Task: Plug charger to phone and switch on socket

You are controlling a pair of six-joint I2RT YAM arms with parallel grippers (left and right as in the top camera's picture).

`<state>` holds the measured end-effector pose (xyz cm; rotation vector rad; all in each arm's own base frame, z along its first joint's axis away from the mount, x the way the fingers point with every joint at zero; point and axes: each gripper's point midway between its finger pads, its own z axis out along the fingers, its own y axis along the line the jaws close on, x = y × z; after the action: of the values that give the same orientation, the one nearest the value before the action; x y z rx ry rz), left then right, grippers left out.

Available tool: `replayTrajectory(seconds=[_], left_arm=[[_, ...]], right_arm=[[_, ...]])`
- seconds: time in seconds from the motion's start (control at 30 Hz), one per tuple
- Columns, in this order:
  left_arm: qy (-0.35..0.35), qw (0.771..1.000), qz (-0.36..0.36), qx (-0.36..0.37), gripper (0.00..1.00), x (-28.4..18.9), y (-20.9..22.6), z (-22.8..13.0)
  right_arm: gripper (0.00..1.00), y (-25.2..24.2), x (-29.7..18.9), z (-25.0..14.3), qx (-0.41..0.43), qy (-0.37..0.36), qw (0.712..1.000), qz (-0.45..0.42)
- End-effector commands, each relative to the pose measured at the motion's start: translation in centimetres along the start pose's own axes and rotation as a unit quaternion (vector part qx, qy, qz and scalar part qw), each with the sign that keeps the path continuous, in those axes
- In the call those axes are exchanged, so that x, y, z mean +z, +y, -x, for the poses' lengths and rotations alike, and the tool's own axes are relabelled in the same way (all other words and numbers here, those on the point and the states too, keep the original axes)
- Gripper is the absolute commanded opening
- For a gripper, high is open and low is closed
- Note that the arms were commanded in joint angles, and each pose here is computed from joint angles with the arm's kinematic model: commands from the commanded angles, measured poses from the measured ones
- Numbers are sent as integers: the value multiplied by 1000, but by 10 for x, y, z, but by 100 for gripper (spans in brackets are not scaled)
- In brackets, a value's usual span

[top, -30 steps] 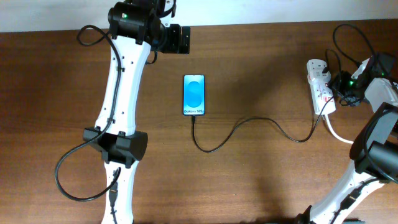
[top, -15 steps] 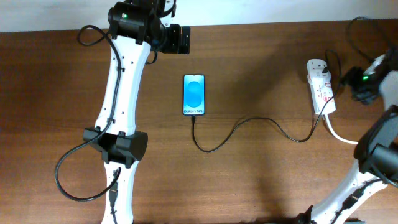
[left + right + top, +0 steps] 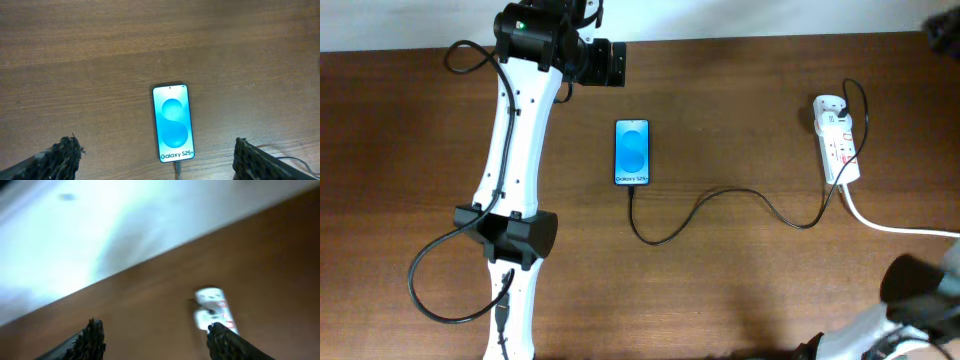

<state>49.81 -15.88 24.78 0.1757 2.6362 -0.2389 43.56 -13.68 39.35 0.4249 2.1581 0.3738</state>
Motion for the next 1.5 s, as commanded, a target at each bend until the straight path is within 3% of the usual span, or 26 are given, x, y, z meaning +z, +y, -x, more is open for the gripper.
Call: replayTrajectory(seconds=[0.0,0.17,0.3,0.33,0.5,0.97,1.13,1.47], left_arm=[[0,1000,6,2,100,0,4,0],[0,1000,6,2,100,0,4,0],[0,1000,6,2,100,0,4,0],[0,1000,6,2,99,0,4,0],[0,1000,7,3,99,0,4,0],[0,1000,7,3,100,0,4,0],[0,1000,6,3,99,0,4,0],[0,1000,6,3,99,0,4,0]], right_arm=[[70,80,-39,-14,-71,-9,995,64],[70,123,-54,-77,-114,87,985,97],[82,126,-79,-123,-152,147,976,44],[88,136,-93,-143,-176,165,970,41],[99,144,-114,-181,-210,189,958,49],[98,133,-109,-186,-212,199,956,27],[99,130,-108,-167,-243,68,967,24],[99,98,-116,-212,-262,-190,944,59]])
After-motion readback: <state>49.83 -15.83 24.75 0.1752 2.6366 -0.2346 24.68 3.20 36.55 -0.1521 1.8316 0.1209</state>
